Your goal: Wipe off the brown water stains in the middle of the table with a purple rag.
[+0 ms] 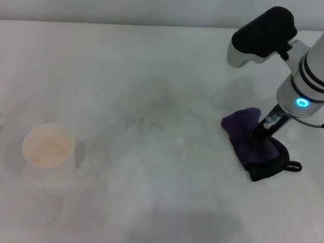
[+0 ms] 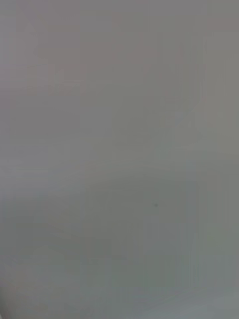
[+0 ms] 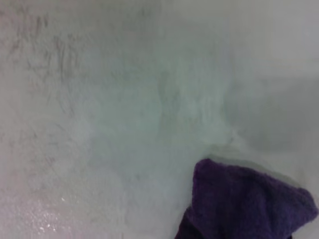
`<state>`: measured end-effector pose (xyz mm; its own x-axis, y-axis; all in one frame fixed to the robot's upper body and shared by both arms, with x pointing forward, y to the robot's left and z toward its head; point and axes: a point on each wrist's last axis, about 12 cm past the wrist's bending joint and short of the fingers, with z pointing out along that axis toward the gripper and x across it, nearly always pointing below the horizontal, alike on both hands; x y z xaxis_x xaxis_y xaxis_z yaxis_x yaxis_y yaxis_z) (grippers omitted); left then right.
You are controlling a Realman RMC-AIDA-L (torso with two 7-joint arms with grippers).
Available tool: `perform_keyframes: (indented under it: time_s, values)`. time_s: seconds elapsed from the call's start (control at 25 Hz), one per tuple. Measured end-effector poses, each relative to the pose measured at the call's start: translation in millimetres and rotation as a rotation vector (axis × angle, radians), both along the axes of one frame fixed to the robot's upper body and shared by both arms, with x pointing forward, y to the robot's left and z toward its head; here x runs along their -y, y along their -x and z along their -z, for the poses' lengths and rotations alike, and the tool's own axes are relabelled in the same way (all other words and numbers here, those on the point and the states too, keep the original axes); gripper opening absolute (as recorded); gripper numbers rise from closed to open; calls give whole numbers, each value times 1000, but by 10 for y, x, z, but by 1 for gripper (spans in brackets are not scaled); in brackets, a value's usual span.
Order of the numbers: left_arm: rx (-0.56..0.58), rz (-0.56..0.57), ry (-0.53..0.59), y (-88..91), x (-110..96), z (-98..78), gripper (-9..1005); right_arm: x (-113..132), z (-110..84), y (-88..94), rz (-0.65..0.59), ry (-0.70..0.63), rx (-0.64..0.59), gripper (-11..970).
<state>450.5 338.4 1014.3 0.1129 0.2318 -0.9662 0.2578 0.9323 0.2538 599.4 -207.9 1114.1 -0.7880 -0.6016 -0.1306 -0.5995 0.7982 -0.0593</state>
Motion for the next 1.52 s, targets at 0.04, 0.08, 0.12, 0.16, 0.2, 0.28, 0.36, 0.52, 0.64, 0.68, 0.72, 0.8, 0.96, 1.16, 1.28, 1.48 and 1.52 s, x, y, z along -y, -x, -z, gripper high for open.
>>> perform_keyframes:
  time_s: [0.04, 0.08, 0.12, 0.16, 0.2, 0.28, 0.36, 0.52, 0.64, 0.68, 0.72, 0.8, 0.96, 1.16, 1.28, 1.48, 1.52]
  values:
    - [0, 1, 0, -5, 3, -1, 833, 21, 4, 4, 6, -6, 0, 190]
    - [0, 1, 0, -8, 4, -2, 833, 43, 1, 5, 11, -14, 2, 192]
    - [1, 1, -1, -9, 4, -2, 833, 66, -12, -3, 18, -26, 7, 193]
    - [1, 2, -1, -10, 5, -2, 833, 92, -29, -9, 25, -42, 11, 195]
    - [1, 2, -1, -13, 6, -4, 833, 123, -52, -19, 34, -60, 19, 197]
    - [2, 3, -1, -16, 8, -5, 833, 178, -115, -34, 49, -109, 41, 200]
    - [4, 4, -1, -17, 9, -7, 833, 245, -215, -61, 67, -180, 76, 204]
    - [6, 5, 0, -17, 10, -9, 833, 556, -410, -130, 146, -314, 176, 266]
    - [6, -6, 6, -22, -3, -12, 833, 818, -468, -149, 207, -405, 257, 287]
    - [8, -12, 9, -25, -9, -15, 833, 902, -470, -144, 224, -436, 288, 290]
    - [9, -16, 11, -27, -14, -17, 833, 977, -467, -136, 239, -459, 315, 292]
    - [11, -20, 14, -35, -17, -22, 833, 1132, -461, -111, 260, -515, 393, 298]
    - [19, -25, 20, -57, -13, -35, 833, 1419, -414, -7, 277, -614, 586, 308]
    - [36, -51, 35, -76, -41, -61, 834, 1731, -223, 171, 324, -711, 792, 321]
    - [39, -63, 37, -91, -52, -67, 833, 1884, -53, 295, 365, -753, 891, 329]
    - [59, -113, 55, -124, -107, -99, 834, 2039, 293, 505, 446, -743, 1017, 341]
    - [60, -117, 57, -127, -111, -101, 834, 2051, 359, 549, 453, -732, 1045, 344]
